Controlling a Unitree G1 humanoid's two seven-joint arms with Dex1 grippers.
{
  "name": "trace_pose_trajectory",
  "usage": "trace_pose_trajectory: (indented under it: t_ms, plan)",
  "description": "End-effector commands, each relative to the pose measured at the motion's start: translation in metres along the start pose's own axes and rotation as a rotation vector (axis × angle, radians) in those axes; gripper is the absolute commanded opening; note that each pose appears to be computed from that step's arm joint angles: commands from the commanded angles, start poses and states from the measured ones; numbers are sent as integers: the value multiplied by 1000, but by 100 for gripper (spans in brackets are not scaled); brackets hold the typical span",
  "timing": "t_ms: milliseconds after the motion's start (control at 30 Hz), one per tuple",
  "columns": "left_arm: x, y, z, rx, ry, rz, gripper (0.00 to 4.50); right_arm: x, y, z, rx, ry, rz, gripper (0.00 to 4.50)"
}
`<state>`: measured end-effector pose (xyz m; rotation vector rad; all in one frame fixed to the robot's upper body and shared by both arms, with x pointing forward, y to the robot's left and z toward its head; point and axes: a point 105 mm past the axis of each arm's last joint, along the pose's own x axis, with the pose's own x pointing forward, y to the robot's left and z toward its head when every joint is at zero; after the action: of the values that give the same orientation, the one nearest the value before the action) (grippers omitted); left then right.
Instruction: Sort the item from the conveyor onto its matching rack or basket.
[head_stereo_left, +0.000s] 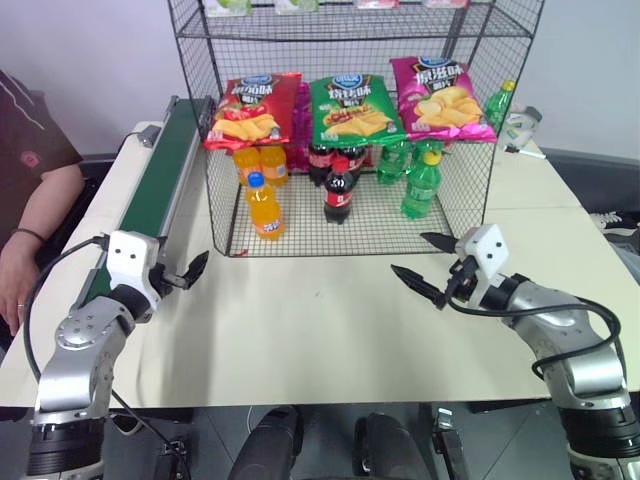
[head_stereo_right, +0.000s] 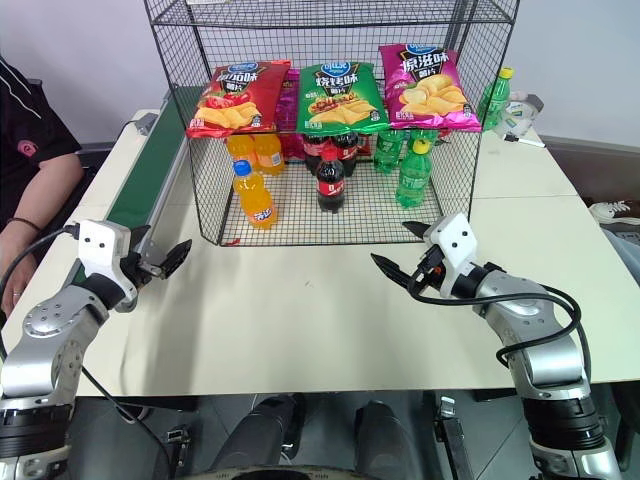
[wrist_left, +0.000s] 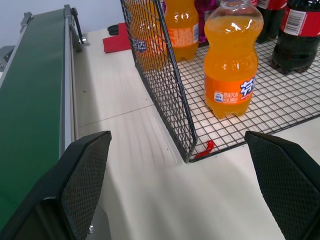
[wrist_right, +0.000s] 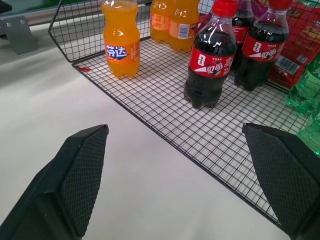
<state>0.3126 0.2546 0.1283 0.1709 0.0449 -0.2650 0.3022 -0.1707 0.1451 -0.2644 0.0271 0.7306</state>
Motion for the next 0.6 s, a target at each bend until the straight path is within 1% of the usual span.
trace_pose_trajectory:
  t_ms: [33,333,600]
  plan:
    - [-3,2,11,26,-33,-1,447,1,1,13,-33,-47,3,450]
    - [-4,3,10,17,-35,10,447,1,1,10,-24,-42,0,450]
    - [-2,8,7,4,-25,42,447,6,4,10,-20,-56,-2,450]
